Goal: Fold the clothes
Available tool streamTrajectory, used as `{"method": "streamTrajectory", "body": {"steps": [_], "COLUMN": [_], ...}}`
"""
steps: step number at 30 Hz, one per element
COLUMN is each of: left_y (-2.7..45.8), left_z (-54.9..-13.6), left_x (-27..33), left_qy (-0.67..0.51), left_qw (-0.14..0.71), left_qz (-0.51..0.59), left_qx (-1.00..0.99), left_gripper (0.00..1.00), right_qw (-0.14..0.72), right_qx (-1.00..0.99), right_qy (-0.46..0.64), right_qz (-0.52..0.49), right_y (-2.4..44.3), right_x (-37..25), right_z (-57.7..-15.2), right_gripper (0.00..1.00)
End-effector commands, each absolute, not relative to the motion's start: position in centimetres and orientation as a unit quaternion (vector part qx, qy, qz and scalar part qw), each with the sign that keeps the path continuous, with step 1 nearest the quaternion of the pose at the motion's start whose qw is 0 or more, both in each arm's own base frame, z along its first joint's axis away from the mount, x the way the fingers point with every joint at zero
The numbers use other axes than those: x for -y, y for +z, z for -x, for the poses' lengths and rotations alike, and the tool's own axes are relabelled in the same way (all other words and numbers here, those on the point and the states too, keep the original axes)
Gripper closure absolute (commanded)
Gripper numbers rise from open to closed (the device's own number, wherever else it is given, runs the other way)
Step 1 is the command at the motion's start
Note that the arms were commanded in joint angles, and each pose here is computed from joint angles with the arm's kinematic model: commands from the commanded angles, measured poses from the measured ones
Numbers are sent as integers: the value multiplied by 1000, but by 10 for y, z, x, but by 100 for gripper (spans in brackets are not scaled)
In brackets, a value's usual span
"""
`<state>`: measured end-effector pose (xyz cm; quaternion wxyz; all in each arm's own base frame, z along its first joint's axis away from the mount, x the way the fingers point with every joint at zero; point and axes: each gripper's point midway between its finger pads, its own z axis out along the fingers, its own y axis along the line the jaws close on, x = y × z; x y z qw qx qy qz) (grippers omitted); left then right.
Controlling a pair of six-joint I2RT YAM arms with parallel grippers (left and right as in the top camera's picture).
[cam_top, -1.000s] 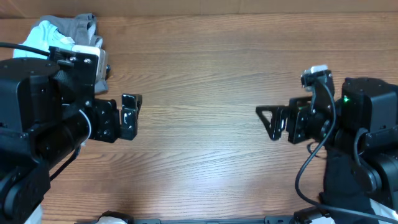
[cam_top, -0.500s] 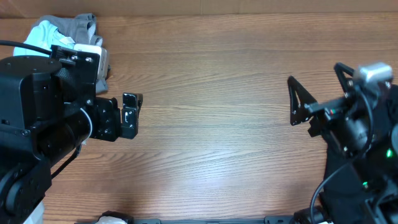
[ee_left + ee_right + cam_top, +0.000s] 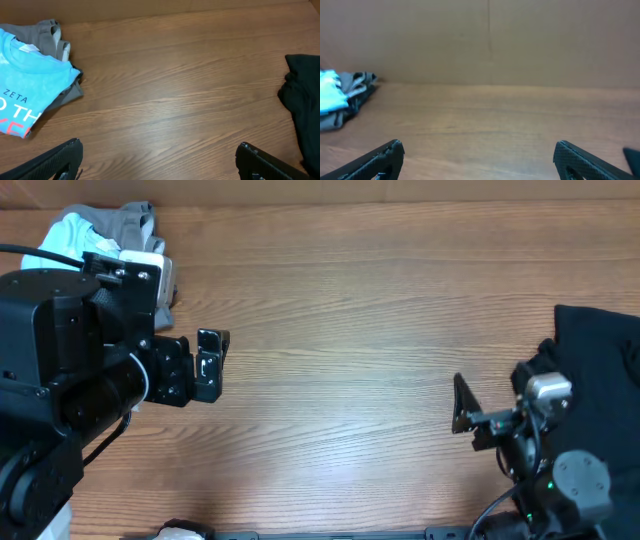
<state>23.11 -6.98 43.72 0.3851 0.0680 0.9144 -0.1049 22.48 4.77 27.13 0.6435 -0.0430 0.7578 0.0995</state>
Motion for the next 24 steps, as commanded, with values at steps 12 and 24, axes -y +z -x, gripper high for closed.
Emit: {"method": "streamTrajectory", "body": {"steps": [12, 24], "left_y": [436, 436], "left_z": [-232, -232], "left_x": [73, 73], "left_qy": [-112, -112], "left_qw": [381, 381], "left_qz": [-67, -67], "left_qx": [-915, -915], "left_gripper": [0, 0], "right_qw": [711, 695], "right_qx": [-694, -714], "right_qy": [109, 80], "right_qz": [32, 4], "right_y": [192, 170], "right_x": [-45, -24], "right_z": [-242, -245], "right_gripper": [0, 0]}}
